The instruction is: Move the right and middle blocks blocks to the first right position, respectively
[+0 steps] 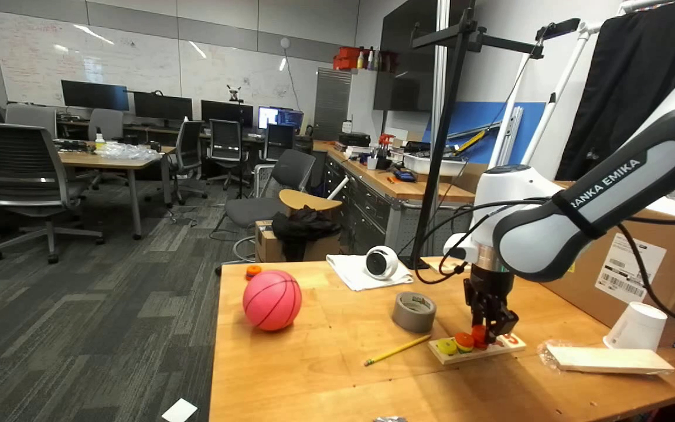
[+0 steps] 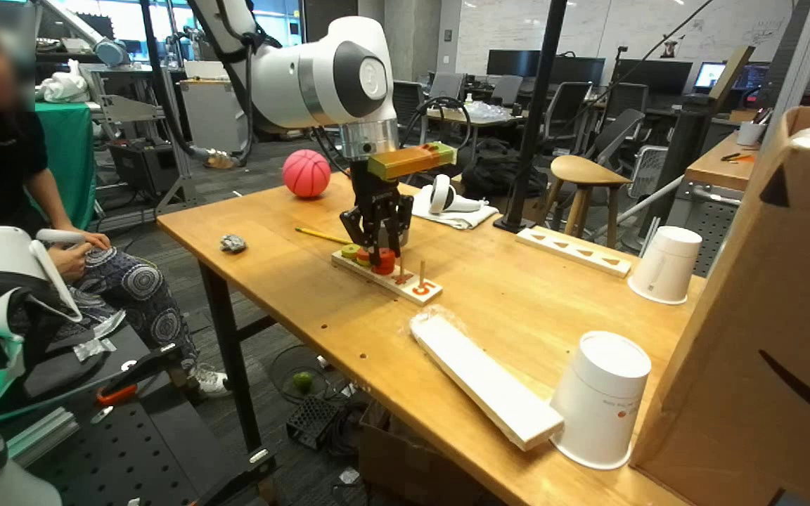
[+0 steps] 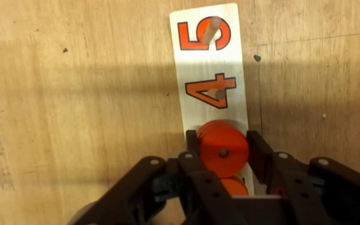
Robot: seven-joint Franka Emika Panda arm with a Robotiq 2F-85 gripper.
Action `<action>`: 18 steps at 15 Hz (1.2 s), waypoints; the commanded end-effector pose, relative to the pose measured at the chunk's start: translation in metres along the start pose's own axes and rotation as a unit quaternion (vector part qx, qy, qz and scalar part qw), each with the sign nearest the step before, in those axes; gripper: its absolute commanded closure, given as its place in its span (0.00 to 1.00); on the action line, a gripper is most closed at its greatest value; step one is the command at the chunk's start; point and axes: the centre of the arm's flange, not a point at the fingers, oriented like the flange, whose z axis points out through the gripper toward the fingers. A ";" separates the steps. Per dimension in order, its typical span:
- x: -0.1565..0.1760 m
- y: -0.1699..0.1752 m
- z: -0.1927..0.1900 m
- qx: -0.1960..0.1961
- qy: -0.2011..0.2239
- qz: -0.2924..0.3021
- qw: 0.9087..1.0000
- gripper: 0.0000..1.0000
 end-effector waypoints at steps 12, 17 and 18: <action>-0.023 0.024 -0.040 -0.035 -0.031 0.020 0.999 0.77; -0.049 0.039 -0.053 -0.046 -0.041 0.046 0.997 0.77; -0.055 0.041 -0.054 -0.047 -0.044 0.051 0.997 0.77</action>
